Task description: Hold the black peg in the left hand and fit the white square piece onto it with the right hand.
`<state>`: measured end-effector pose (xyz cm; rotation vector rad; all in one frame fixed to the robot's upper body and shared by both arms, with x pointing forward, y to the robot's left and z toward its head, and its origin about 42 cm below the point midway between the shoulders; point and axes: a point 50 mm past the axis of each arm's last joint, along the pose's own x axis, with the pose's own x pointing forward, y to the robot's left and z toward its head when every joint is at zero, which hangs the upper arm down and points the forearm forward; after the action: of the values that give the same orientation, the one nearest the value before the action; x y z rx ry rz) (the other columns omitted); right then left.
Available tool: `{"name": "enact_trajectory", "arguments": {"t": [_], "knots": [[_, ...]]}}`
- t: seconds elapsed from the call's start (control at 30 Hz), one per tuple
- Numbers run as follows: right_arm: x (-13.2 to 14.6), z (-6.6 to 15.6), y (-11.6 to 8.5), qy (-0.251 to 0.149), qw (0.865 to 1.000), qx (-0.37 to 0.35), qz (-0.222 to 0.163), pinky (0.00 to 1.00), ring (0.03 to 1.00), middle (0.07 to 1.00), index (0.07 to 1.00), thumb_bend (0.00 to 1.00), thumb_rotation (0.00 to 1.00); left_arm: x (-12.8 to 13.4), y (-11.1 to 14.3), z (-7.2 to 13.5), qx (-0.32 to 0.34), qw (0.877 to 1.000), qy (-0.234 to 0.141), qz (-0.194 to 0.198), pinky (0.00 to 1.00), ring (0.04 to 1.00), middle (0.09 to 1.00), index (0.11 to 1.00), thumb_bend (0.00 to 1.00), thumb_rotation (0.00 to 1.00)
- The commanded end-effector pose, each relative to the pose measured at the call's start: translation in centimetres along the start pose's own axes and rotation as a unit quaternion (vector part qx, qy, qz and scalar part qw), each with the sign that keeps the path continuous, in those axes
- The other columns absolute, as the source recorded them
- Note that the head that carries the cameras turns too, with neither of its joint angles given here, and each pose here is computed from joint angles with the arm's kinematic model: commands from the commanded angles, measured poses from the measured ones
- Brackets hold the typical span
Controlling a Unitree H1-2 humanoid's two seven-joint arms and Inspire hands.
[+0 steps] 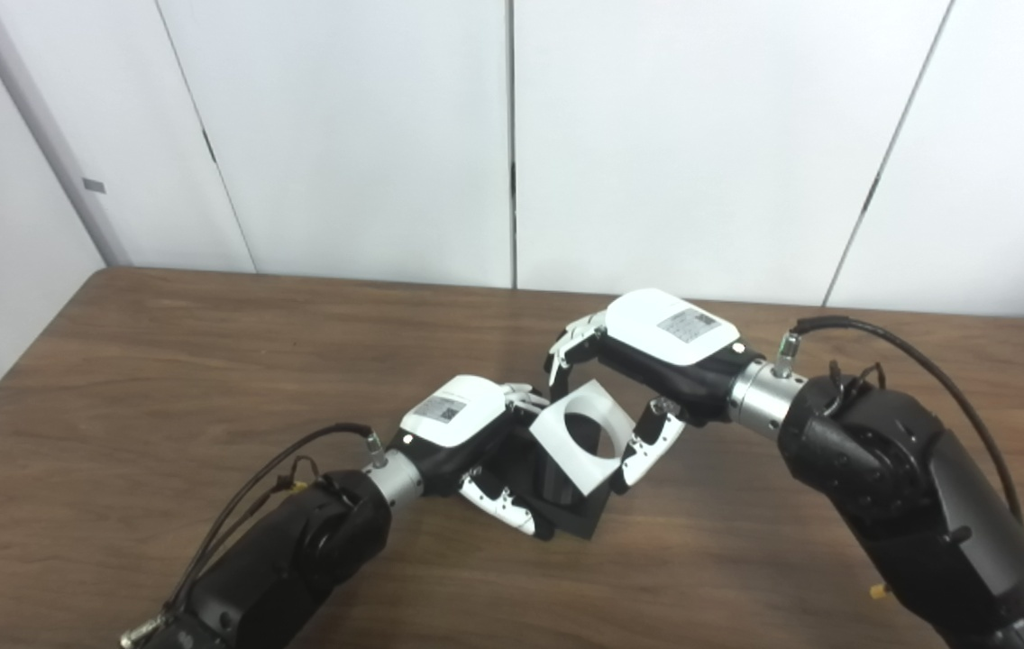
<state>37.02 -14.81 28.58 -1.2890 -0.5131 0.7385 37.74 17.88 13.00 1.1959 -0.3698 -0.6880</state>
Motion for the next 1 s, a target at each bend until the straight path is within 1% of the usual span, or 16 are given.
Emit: {"name": "enact_trajectory", "arguments": {"t": [0.0, 0.47, 0.7, 0.97], "knots": [[0.3, 0.5, -1.8, -0.019, 0.999, -0.015, -0.03, 0.86, 0.837, 0.755, 0.476, 0.52, 0.14, -0.9, -5.2, 1.2, 0.008, 0.994, 0.007, -0.108, 0.84, 0.886, 0.823, 0.554, 0.95, 0.26], [1.7, 0.6, -1.4, -0.013, 0.999, 0.004, -0.029, 0.84, 0.832, 0.756, 0.477, 0.52, 0.14, -0.9, -5.3, 1.2, 0.008, 0.994, 0.006, -0.108, 0.83, 0.884, 0.823, 0.556, 0.95, 0.26], [3.4, 1.1, -1.3, -0.019, 0.999, 0.012, -0.03, 0.85, 0.83, 0.756, 0.477, 0.52, 0.14, -0.9, -5.4, 1.3, 0.006, 0.994, 0.005, -0.111, 0.83, 0.883, 0.826, 0.555, 0.95, 0.25], [4.9, 1.4, -0.6, -0.024, 1.0, 0.009, -0.017, 0.84, 0.831, 0.758, 0.476, 0.52, 0.14, -0.7, -5.4, 1.5, 0.006, 0.994, 0.004, -0.108, 0.83, 0.88, 0.831, 0.558, 0.96, 0.24]]}}
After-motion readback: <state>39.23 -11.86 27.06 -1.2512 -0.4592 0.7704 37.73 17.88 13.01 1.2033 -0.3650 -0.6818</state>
